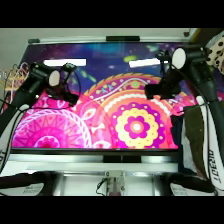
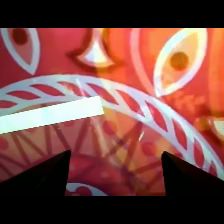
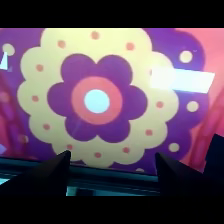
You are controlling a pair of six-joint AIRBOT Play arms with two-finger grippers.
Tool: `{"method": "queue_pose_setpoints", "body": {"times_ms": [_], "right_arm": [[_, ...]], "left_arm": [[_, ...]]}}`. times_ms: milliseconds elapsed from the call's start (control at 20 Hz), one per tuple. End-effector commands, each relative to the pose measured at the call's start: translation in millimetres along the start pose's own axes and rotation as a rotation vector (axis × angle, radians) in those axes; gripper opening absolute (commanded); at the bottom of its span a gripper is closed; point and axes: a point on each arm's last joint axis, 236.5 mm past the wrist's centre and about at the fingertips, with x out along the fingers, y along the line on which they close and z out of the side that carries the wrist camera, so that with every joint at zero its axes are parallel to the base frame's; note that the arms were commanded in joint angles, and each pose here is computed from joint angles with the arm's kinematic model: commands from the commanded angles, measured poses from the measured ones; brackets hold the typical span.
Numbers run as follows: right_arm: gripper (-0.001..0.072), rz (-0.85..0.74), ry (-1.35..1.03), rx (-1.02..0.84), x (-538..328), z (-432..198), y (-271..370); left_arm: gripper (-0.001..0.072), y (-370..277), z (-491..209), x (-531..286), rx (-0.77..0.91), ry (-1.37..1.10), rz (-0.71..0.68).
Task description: Fold the shirts.
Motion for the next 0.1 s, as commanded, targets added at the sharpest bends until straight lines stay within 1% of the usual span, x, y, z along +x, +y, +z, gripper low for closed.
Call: {"method": "queue_pose_setpoints", "body": {"times_ms": [0, 50], "right_arm": [[0.0644, 0.005, 0.001, -0.001, 0.1, -0.1, 0.9], [0.0644, 0.005, 0.001, -0.001, 0.1, -0.1, 0.9]], "left_arm": [[0.0670, -0.1, 0.3, 0.4, 0.000, -0.001, 0.000], [0.0670, -0.1, 0.3, 0.4, 0.000, -0.001, 0.000]]}}
